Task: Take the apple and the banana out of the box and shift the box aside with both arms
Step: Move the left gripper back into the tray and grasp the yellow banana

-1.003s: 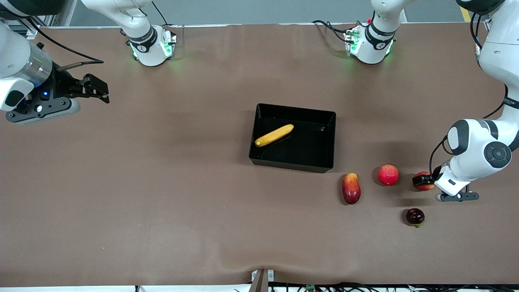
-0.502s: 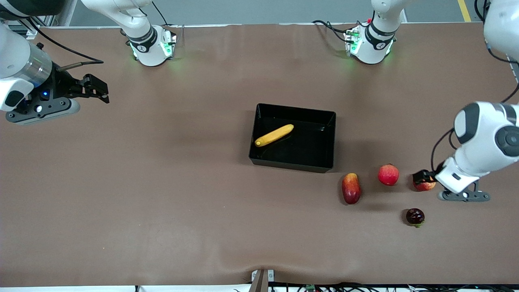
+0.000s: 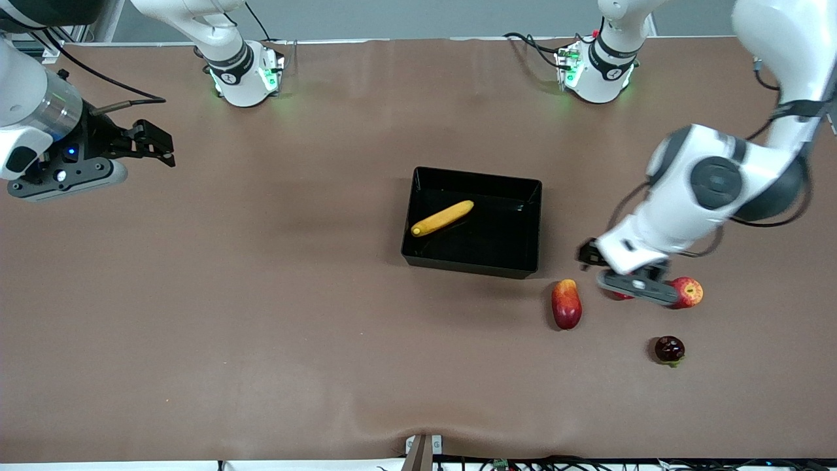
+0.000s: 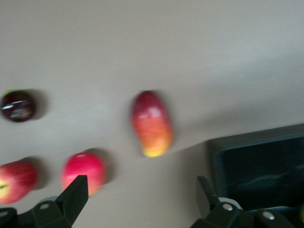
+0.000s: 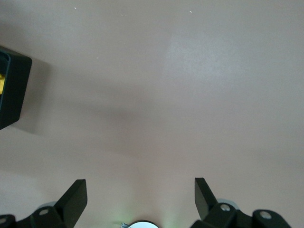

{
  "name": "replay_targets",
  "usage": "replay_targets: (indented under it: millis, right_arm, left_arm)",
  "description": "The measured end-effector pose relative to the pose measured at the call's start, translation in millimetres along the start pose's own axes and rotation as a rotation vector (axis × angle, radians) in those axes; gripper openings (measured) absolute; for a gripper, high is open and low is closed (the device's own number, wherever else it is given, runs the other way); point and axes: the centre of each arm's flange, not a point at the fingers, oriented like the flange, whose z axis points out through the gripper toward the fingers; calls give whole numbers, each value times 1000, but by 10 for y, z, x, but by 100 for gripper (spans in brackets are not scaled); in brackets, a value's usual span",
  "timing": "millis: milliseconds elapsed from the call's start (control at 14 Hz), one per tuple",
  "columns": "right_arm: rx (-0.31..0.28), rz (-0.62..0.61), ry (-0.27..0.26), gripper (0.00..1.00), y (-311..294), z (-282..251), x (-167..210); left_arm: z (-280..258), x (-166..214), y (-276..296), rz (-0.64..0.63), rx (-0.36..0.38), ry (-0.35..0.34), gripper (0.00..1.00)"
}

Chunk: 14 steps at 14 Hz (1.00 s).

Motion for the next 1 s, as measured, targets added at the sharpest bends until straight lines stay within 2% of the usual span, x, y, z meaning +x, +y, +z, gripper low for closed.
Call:
replay_targets:
  millis: [143,358,717,860,932,1003]
  right_arm:
    - [0,0,0,100,2,0,0]
    - [0,1,0,100,4,1,-1]
    - [0,2,-1,100,12,3,0]
    - [0,3,-2,100,15,7,2]
    - [0,3,-3,100,16,10,2]
    - [0,3,-3,100,16,11,3]
  left_arm:
    - [-12,50,440,-107,-52,-3,100]
    - [49,93,1168,-378,-95,-25,100]
    - [395,45,1941,-563,-67,-68,100]
    - [550,22,2217,-629,-56,-82,95]
    - [628,22,2378,-655,-52,-85,87]
    - [710,17,2517,-667,-43,-86,74]
